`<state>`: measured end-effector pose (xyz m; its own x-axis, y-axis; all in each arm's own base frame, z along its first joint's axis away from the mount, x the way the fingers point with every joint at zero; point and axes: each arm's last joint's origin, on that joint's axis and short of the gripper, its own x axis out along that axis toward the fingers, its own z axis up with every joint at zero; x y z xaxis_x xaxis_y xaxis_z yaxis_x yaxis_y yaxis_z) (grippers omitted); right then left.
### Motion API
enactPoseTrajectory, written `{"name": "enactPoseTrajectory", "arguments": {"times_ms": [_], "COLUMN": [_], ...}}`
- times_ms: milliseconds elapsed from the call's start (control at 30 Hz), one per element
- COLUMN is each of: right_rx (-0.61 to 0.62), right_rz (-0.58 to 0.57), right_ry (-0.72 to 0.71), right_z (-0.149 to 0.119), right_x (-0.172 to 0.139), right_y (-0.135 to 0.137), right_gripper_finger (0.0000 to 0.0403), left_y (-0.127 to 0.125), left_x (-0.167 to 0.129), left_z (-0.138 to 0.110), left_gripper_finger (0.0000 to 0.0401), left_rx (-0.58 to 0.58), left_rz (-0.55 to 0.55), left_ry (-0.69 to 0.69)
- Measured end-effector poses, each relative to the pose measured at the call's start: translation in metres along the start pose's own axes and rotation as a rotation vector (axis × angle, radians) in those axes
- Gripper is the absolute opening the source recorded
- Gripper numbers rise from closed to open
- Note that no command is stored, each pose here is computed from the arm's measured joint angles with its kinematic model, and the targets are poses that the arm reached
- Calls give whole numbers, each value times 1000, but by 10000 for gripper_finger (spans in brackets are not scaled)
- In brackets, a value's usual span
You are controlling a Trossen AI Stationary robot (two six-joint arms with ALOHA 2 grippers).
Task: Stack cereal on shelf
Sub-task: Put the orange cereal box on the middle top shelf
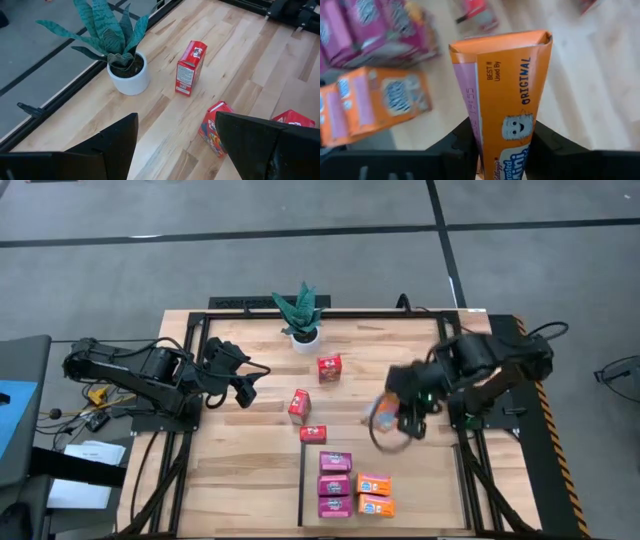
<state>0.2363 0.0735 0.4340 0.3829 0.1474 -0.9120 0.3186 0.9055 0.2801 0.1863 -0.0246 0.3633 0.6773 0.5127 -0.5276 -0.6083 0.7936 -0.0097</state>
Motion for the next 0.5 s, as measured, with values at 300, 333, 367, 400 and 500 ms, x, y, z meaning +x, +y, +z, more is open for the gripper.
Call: {"name": "enactPoseTrajectory", "arguments": {"times_ms": [300, 333, 367, 400, 500], "right_rx": [-30, -33, -37, -37, -43], "right_rz": [-12, -11, -11, -11, -29], "right_ry": [154, 175, 193, 208, 236], "right_z": [-14, -14, -14, -13, -11], "right_x": [40, 45, 49, 53, 65], "right_y": [45, 48, 51, 52, 57], "right_gripper_finger": [128, 128, 128, 128, 127], "left_y": [0, 0, 0, 0, 0], "left_x": [0, 0, 0, 0, 0], "left_z": [0, 0, 0, 0, 0], "left_gripper_finger": [255, 255, 255, 255, 255], "left_rx": [3, 3, 3, 2, 2], "left_rz": [2, 2, 1, 1, 1], "left_ry": [2, 2, 3, 3, 3]}}
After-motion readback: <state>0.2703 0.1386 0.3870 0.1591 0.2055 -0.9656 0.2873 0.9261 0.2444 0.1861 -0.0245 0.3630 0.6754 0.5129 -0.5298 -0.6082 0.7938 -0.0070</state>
